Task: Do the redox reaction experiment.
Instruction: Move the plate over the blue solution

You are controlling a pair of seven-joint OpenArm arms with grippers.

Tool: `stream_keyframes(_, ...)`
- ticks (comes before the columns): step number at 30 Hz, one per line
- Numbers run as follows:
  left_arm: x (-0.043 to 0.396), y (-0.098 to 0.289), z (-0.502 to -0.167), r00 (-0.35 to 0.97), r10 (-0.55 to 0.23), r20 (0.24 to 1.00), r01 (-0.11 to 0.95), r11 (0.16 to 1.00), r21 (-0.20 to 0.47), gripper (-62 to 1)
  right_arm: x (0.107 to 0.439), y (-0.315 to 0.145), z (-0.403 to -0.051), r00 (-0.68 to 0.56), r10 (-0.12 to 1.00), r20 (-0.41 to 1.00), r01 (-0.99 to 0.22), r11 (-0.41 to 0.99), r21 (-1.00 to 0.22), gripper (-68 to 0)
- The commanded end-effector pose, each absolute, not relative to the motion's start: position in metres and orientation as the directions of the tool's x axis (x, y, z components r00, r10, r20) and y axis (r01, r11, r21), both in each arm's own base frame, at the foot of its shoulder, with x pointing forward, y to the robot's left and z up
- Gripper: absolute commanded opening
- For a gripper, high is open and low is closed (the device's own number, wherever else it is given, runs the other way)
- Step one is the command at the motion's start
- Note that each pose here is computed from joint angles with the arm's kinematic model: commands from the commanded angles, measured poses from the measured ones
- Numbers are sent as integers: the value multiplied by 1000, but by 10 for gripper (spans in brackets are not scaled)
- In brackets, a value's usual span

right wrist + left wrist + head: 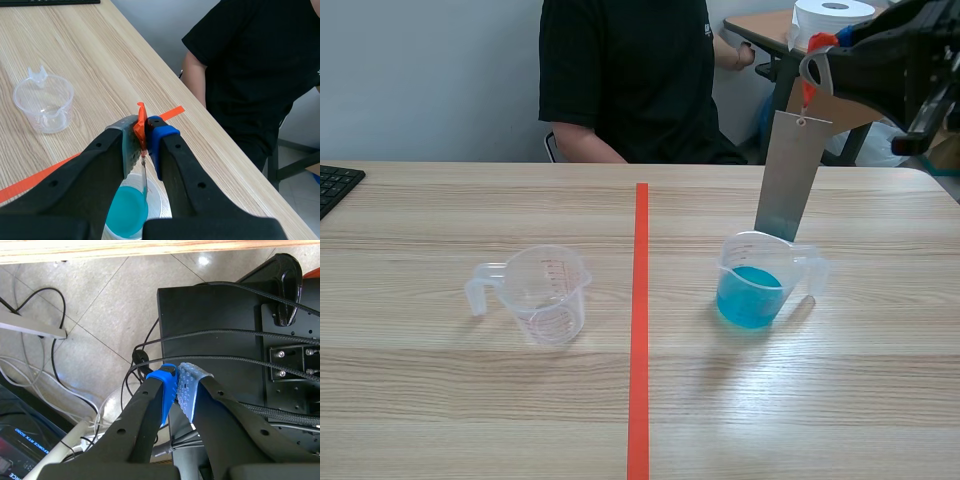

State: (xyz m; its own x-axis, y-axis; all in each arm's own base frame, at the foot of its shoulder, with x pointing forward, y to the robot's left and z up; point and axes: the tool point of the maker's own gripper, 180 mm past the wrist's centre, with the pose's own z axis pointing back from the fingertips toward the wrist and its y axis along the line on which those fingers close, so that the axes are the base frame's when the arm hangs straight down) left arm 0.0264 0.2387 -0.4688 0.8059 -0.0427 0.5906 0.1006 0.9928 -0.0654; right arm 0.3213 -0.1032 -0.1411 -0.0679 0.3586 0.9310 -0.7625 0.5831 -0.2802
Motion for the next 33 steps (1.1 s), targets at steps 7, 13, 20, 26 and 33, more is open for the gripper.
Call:
stream_keyframes(7,28,239,-465,796,-33,604,92,994,-67,-560,322,-102,-130,-104,350,931,-757,579,-302,-662)
stream_keyframes(13,26,244,-464,799,-43,599,94,994,-53,-560,322,-102,-130,-104,350,931,-757,579,-302,-662)
stream_keyframes(20,16,258,-446,768,-99,632,149,988,-26,-560,322,-102,-130,-102,352,930,-757,579,-302,-662)
stream_keyframes(26,25,266,-426,732,-163,661,224,975,-7,-560,322,-102,-131,-102,352,930,-757,579,-302,-662)
stream_keyframes(33,70,262,-387,630,-198,751,339,940,-36,-560,322,-102,-130,-102,351,931,-757,579,-302,-662)
